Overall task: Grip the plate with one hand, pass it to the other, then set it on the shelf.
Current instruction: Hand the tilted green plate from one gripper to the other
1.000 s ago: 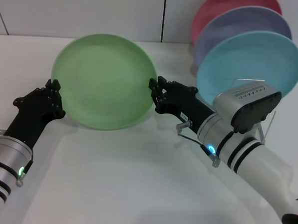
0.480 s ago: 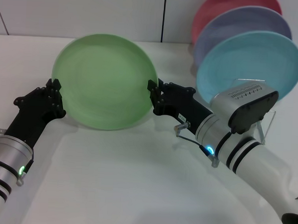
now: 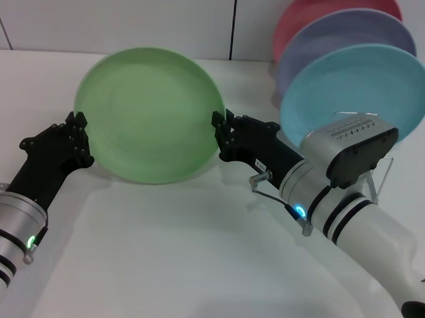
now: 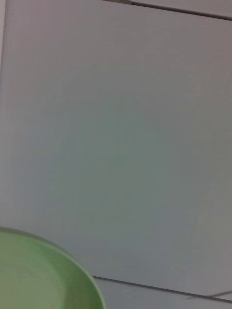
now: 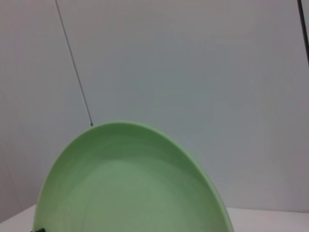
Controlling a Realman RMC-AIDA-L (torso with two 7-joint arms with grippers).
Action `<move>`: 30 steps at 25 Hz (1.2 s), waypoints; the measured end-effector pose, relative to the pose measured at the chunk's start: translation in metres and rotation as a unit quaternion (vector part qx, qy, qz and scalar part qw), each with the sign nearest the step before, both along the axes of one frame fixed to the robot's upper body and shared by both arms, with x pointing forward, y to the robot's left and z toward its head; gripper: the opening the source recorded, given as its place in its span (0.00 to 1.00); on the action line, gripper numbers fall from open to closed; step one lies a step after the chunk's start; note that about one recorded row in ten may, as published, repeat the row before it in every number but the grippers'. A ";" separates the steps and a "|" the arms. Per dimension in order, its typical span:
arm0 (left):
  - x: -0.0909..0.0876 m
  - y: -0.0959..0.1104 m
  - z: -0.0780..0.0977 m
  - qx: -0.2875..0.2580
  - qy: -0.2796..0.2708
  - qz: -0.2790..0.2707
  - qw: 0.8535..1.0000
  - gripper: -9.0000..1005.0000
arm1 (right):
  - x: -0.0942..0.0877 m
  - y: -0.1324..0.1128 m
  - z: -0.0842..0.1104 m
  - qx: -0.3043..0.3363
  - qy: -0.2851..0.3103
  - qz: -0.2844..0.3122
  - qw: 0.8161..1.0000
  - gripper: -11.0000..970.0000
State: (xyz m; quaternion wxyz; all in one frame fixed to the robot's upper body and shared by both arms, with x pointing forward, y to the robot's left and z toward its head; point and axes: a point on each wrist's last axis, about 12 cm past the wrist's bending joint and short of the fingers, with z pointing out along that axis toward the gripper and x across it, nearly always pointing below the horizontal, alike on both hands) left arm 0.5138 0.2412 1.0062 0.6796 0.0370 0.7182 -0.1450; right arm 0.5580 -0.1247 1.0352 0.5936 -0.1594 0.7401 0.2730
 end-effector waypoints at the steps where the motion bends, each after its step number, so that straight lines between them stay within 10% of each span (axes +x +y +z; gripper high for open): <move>1: 0.000 0.000 0.000 0.000 0.000 0.000 1.000 0.05 | 0.000 0.000 0.000 0.000 0.000 -0.001 1.000 0.13; 30: -0.002 -0.002 -0.001 -0.001 0.002 -0.005 1.000 0.07 | 0.001 -0.002 0.000 0.002 0.002 -0.007 1.000 0.10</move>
